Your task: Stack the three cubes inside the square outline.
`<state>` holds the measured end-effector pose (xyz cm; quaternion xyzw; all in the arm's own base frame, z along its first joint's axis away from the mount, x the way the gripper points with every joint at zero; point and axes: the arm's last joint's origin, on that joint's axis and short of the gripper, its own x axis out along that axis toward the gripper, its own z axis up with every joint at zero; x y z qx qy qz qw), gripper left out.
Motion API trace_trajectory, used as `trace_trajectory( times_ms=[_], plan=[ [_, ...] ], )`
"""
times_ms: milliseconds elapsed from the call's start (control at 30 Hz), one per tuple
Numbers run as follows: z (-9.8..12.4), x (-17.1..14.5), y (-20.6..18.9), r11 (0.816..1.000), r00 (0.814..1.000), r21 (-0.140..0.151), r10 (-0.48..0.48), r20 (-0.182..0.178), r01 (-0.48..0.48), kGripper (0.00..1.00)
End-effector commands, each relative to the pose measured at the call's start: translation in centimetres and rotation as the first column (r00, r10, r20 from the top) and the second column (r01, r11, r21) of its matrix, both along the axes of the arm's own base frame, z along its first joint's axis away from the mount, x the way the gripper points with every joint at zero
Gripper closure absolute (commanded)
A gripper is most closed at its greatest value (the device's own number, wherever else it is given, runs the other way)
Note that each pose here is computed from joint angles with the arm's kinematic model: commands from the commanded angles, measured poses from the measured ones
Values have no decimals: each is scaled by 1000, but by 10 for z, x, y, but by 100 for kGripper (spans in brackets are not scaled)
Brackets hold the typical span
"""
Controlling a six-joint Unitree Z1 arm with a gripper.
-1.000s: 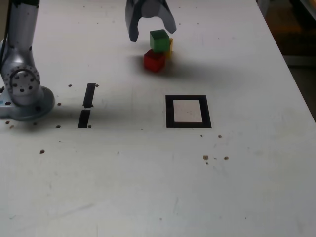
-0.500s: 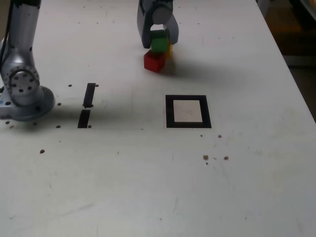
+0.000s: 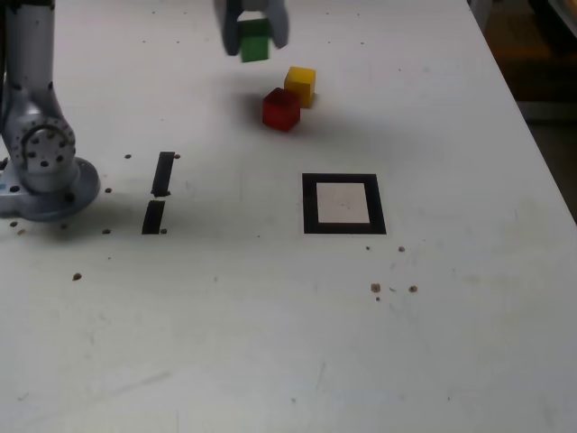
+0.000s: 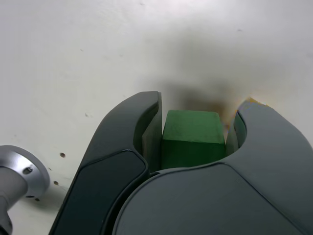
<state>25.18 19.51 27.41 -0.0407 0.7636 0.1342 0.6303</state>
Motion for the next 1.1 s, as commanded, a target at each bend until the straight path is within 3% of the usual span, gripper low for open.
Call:
trace_trajectory(
  times_ms=[0, 333, 500, 600, 700, 800, 933, 1067],
  plan=[
    [-8, 0, 5, 1000, 1000, -10, -2, -11, 2, 79],
    [-40, 1, 14, 995, 994, -70, -79, -69, 74, 79],
    [-57, 2, 14, 993, 994, -87, -87, -68, 81, 77],
    [-63, 2, 14, 993, 995, -90, -84, -56, 79, 63],
    [-65, 2, 13, 992, 995, -96, -83, -51, 77, 35],
    [-62, 0, 12, 993, 995, -94, -82, -49, 78, 15],
    [-45, -7, 7, 994, 996, -71, -83, -37, 80, 9],
    [-10, -19, -7, 994, 994, -34, -105, -5, 105, 8]
  ],
)
